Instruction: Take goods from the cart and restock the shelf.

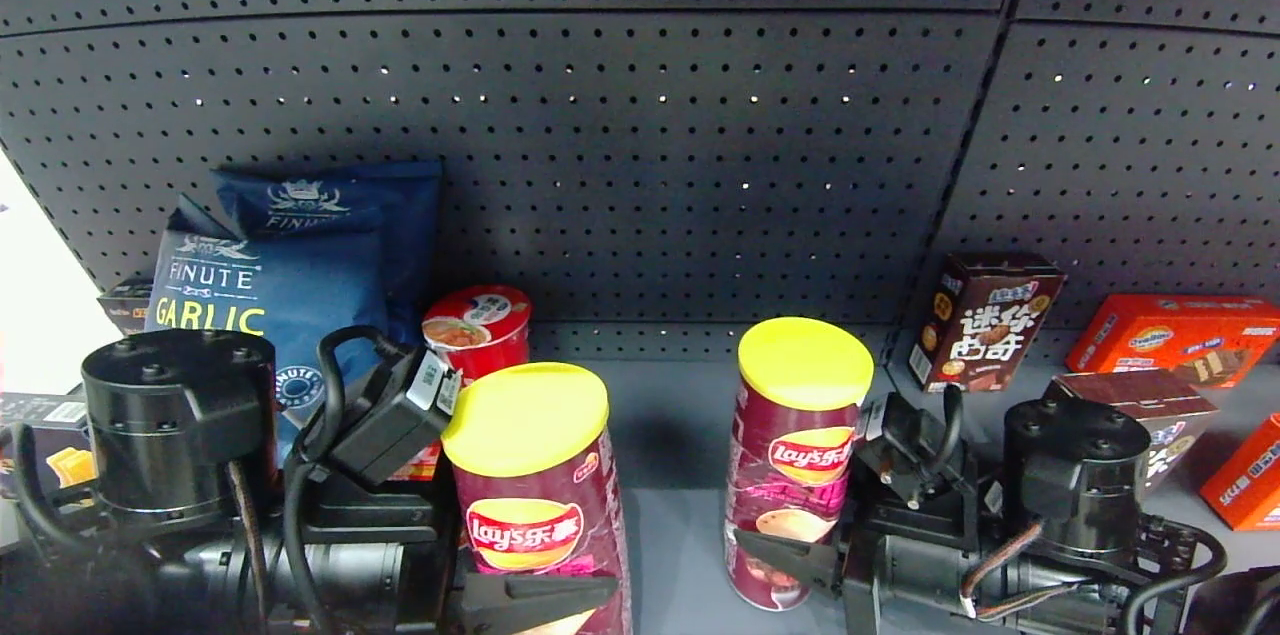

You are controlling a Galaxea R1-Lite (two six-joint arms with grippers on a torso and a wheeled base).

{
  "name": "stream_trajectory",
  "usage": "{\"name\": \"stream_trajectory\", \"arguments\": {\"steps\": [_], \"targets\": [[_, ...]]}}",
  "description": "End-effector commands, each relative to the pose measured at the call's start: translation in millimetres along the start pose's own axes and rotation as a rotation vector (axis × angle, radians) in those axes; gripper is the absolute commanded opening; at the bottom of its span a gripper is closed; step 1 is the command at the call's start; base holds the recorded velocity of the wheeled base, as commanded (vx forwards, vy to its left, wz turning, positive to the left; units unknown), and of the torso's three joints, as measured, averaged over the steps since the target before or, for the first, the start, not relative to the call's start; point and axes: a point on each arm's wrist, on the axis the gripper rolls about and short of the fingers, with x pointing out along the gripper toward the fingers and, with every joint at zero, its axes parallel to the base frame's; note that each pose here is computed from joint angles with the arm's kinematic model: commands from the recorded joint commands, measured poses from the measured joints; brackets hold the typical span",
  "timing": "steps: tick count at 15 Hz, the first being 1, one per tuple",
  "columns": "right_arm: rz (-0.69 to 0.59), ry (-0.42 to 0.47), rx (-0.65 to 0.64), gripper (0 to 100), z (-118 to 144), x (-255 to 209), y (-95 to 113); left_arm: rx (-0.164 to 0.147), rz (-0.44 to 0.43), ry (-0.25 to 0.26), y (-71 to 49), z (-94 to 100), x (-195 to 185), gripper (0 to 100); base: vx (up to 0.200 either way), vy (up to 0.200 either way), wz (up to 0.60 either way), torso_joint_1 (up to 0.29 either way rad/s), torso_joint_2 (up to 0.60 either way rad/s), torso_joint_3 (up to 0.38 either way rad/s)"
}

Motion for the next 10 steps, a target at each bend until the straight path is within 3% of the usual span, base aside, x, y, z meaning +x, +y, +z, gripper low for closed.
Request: {"name": "stream_trajectory", "arguments": {"steps": [1, 2, 3, 10], "targets": [[0.004, 0.004, 0.002, 0, -0.8, -0.4, 1.1, -0.001, 0.000, 0.001, -0.1, -0.5, -0.1, 0, 0.000, 0.000, 0.00, 0.000, 0.00, 0.000], [0.003, 0.007, -0.002, 0, -1.6, -0.9, 1.0, -0.002, 0.000, 0.002, -0.2, -0.9, -0.2, 0, 0.000, 0.000, 0.00, 0.000, 0.00, 0.000], [0.003, 0.008, -0.002, 100, -2.0, -1.1, 1.1, -0.003, 0.000, 0.003, -0.3, -1.4, -0.2, 0, 0.000, 0.000, 0.00, 0.000, 0.00, 0.000], [-0.004, 0.002, -0.004, 100, -0.3, -4.1, 1.6, -0.002, 0.000, 0.003, -0.3, -1.4, -0.2, 0, 0.000, 0.000, 0.00, 0.000, 0.00, 0.000]]}}
